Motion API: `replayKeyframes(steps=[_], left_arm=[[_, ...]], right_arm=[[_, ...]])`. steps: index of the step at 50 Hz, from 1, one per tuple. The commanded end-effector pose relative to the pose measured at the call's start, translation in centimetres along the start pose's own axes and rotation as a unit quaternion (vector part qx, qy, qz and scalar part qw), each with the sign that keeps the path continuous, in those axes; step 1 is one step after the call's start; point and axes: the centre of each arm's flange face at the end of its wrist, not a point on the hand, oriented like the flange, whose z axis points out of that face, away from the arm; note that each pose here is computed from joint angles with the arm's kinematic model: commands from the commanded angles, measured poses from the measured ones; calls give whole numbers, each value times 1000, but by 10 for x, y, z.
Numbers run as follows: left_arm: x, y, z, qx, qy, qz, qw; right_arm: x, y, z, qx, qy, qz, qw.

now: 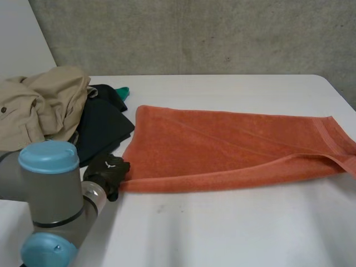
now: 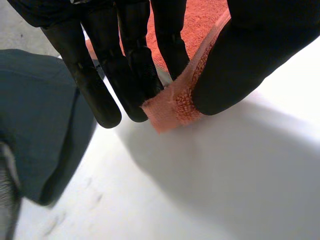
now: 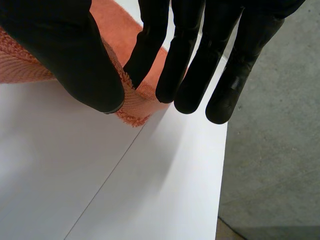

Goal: Fold the laundry.

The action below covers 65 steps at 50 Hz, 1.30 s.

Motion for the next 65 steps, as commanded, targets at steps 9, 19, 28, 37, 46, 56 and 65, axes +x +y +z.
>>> replayKeyframes(steps=[9,19,28,37,46,56,65], left_arm=[[10,-11,-114,-79,88,96,988],[9,-34,-68,-8,49,83,995],[5,-80,32,132,-40,68,988],[1,-90,97,178,-111,179,961],[1,-69,115,158,-123,204,958],[2,-74,92,163,-111,183,963],[5,-80,77,173,-99,150,968]], right_arm=[[15,31,-56,-185,-141,-98,968],[27,31,-38,-152,-73,-75,983],[34,17,-3,-66,6,-26,997],[36,23,30,-41,24,24,999],[25,22,43,-42,23,34,998],[10,-21,20,-19,-25,31,999],[-4,-11,27,-58,-86,55,993]])
